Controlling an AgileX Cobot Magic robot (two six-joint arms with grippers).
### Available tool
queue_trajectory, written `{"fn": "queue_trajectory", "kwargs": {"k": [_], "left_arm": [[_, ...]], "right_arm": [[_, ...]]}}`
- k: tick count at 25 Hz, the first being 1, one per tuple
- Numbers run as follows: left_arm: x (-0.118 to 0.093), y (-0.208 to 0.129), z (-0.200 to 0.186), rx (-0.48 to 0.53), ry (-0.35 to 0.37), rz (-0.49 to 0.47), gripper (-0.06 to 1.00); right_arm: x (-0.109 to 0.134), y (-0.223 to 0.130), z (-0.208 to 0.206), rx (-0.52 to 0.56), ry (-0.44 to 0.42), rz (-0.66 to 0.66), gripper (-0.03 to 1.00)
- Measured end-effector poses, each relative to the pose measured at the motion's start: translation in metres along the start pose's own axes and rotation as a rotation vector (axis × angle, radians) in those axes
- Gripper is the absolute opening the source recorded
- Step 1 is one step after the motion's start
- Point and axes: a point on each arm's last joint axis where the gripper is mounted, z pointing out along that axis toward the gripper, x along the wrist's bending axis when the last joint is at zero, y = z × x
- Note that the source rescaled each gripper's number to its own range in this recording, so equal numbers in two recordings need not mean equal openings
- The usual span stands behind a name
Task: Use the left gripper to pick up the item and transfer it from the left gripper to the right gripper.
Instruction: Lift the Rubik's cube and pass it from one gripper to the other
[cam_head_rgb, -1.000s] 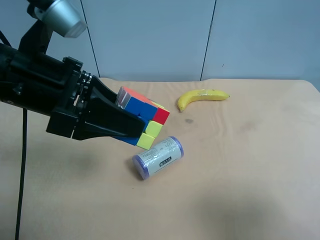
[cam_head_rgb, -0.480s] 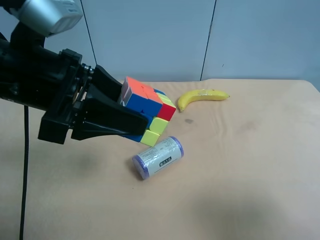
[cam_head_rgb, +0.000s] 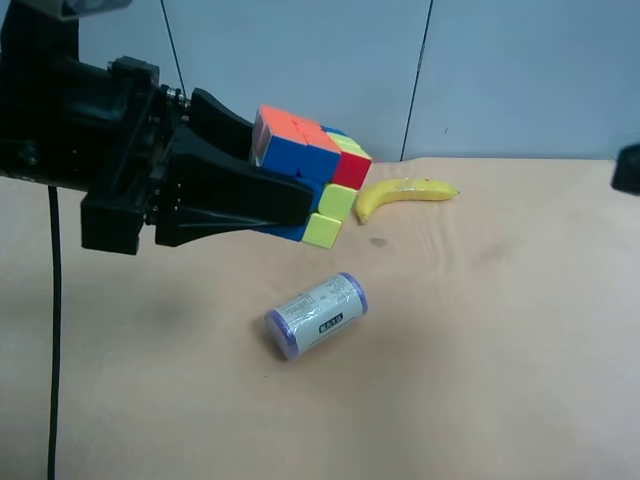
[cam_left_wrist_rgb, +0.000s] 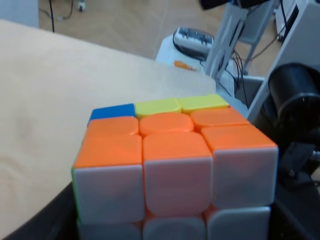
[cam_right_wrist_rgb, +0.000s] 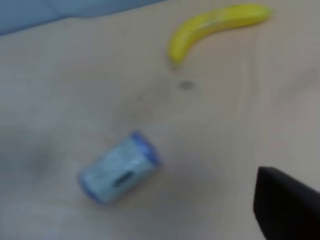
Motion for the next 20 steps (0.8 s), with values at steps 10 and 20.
{"fn": "queue_trajectory", "kwargs": {"k": [10,20], "left_arm": [[0.003,0.013,-0.001,-0.147,0.032,0.032,0.00],[0.003,0.016,-0.001,-0.174,0.047,0.099,0.00]], "right_arm": [[0.021,0.035,0.027,-0.074,0.416,0.141,1.00],[0.022,0.058,0.051,-0.088,0.652,0.289,1.00]]}}
